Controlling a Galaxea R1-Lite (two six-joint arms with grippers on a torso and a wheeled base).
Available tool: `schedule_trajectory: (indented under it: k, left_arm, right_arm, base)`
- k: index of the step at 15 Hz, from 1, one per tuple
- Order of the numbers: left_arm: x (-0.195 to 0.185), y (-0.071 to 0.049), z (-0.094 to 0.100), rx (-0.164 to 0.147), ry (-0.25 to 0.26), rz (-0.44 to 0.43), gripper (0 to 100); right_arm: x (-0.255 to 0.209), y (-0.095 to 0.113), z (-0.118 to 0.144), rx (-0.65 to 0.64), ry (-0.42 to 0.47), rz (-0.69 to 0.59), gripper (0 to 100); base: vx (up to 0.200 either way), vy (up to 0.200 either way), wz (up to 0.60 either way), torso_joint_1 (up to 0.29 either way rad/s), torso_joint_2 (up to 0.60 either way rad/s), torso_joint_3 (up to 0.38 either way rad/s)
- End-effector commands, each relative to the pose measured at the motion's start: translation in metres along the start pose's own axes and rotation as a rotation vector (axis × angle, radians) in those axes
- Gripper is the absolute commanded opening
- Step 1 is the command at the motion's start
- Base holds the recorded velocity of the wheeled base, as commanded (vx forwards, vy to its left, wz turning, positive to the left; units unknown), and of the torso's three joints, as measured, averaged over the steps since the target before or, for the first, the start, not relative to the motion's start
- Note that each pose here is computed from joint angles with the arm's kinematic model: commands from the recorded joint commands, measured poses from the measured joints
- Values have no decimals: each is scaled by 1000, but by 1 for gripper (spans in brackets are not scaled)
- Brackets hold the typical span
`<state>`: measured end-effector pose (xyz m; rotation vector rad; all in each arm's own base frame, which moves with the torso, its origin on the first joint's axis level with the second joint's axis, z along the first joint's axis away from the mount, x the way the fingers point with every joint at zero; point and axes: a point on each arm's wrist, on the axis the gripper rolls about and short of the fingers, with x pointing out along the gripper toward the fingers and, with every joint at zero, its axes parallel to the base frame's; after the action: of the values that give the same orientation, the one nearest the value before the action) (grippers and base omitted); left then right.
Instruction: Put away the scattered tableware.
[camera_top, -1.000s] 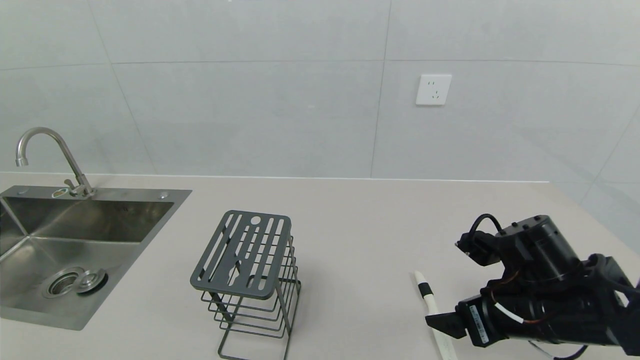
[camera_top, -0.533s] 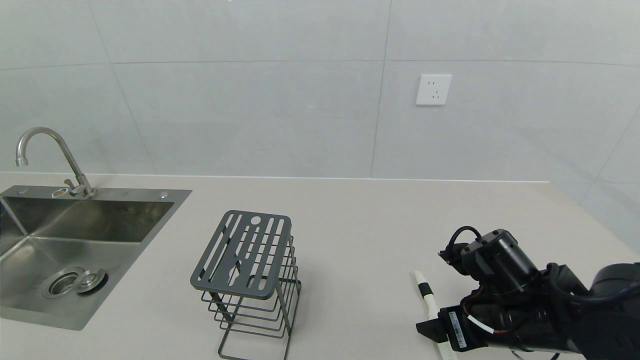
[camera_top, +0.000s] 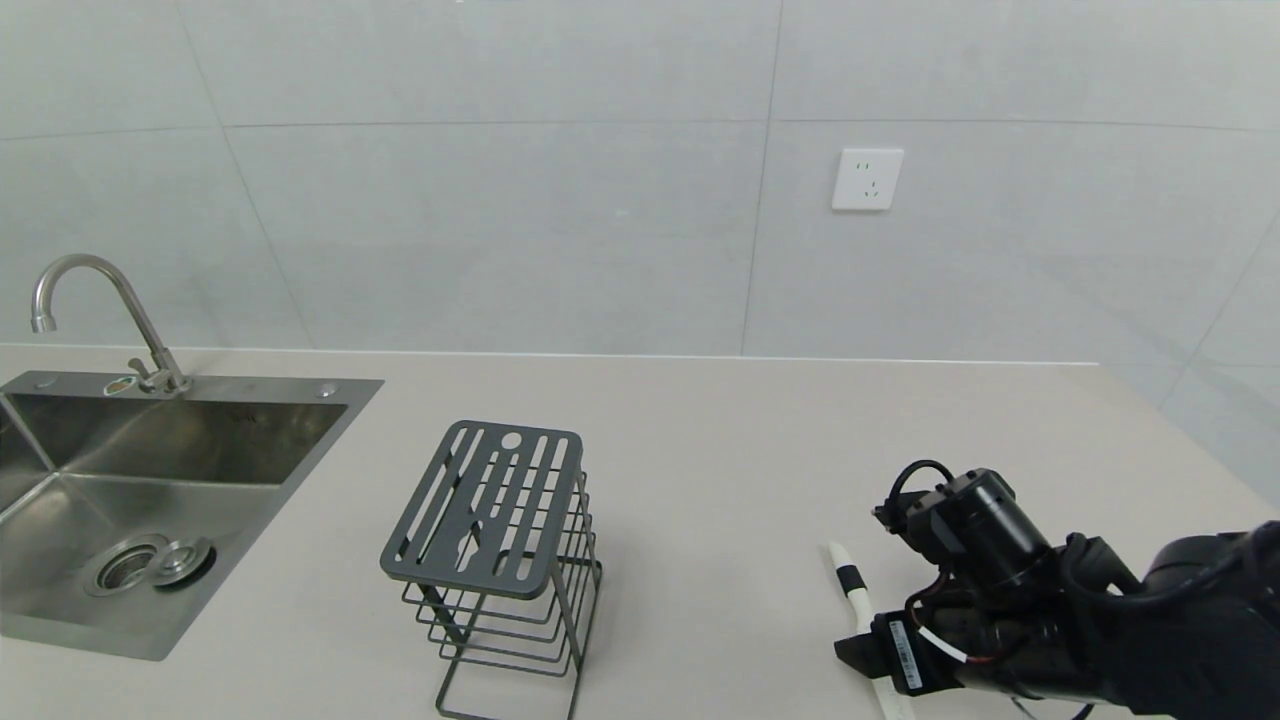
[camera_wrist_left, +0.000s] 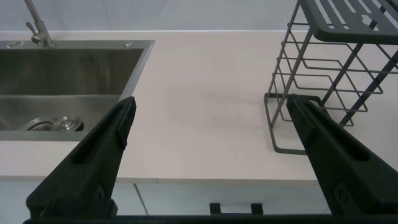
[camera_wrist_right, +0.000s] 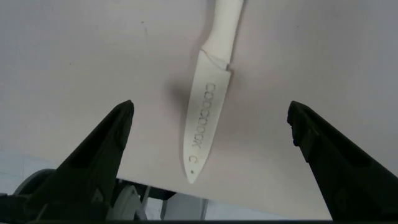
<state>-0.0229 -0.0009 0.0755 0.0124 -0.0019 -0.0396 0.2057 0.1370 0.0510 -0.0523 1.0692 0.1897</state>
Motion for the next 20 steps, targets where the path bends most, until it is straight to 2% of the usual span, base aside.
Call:
schedule_trajectory:
  k: [1, 3, 10, 16, 17, 20]
  left_arm:
    - [0, 0, 0, 0, 0, 0, 100]
    - [0, 0, 0, -2, 0, 0, 100]
    - [0, 0, 0, 0, 2, 1, 100]
    - [0, 0, 0, 0, 0, 1, 100]
    - [0, 0, 0, 0, 0, 1, 100]
    - [0, 0, 0, 0, 0, 1, 100]
  right_arm:
    - [14, 0, -4, -5, 18, -10, 100]
    - [20, -1, -9, -27, 42, -19, 100]
    - [39, -9, -1, -69, -3, -26, 100]
    - [41, -7, -1, -73, -13, -20, 100]
    - [42, -6, -1, -76, -13, -19, 0]
    - [53, -5, -11, -93, 39, -32, 0]
  base:
    - [0, 0, 0, 0, 0, 0]
    - [0, 0, 0, 0, 0, 0]
    - [0, 0, 0, 0, 0, 0]
    - [0, 0, 0, 0, 0, 0]
    - [0, 0, 0, 0, 0, 0]
    - [0, 0, 0, 0, 0, 0]
